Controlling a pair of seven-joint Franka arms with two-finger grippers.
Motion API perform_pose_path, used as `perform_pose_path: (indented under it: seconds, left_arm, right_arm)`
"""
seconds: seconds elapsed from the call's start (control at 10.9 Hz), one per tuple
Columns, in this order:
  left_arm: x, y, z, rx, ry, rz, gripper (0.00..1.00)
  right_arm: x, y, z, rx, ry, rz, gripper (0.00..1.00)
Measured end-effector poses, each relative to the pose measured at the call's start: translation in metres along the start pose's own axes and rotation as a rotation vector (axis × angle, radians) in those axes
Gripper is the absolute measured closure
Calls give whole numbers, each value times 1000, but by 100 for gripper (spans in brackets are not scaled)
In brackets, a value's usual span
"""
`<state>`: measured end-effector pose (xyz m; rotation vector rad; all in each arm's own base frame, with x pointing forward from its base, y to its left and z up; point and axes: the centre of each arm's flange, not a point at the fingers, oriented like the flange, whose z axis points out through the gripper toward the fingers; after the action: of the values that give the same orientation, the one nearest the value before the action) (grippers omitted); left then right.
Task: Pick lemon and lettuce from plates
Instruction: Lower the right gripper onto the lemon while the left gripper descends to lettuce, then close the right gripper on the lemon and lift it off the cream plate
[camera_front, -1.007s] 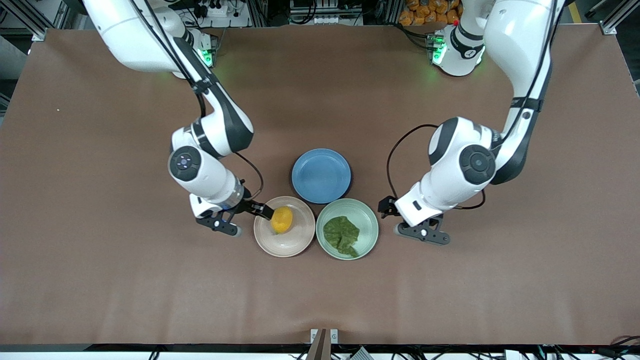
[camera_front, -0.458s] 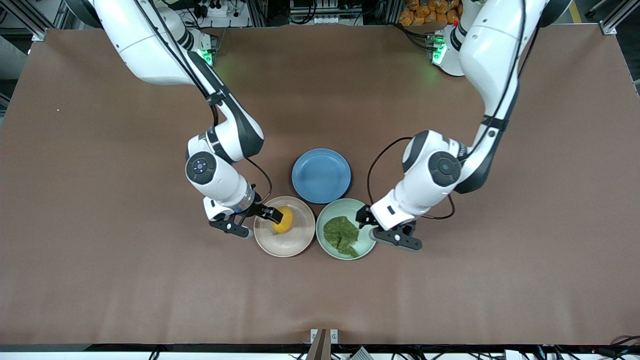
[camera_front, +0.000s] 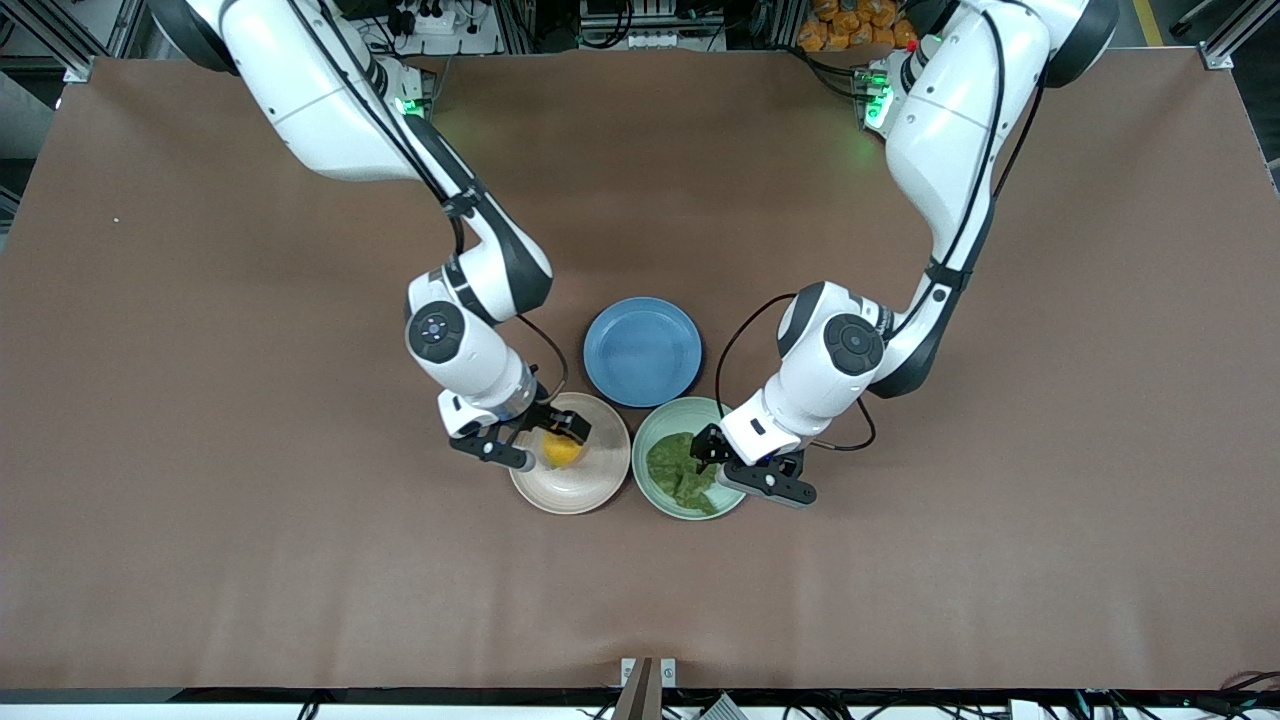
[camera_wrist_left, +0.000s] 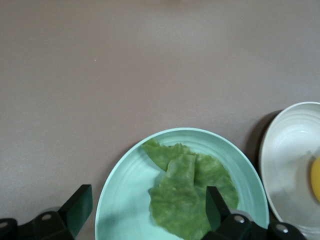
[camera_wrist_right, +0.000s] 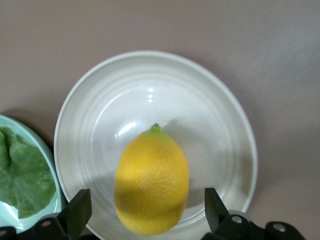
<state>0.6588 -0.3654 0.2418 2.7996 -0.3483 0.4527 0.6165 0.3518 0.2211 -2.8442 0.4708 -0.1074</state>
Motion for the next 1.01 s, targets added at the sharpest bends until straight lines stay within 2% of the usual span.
perform_pose_path:
  seconds: [0.37, 0.55, 0.64, 0.73, 0.82, 1.01]
  left_arm:
    - [-13, -3, 33, -7, 48, -3, 0]
    - [-15, 2, 43, -14, 65, 3, 0]
    - [-15, 3, 46, -16, 72, 4, 0]
    - [-15, 3, 49, -18, 82, 4, 0]
    - [-15, 2, 52, -21, 102, 2, 0]
    - [-19, 0, 62, -25, 136, 2, 0]
  right_arm:
    - [-6, 0, 18, 3, 5, -5, 0]
    - [-5, 1, 18, 3, 7, -5, 4]
    - [-4, 1, 17, 3, 8, -5, 11]
    - [-4, 0, 17, 4, 9, -5, 30]
    - [-3, 0, 16, 6, 11, -5, 33]
    - [-2, 0, 16, 5, 13, -7, 33]
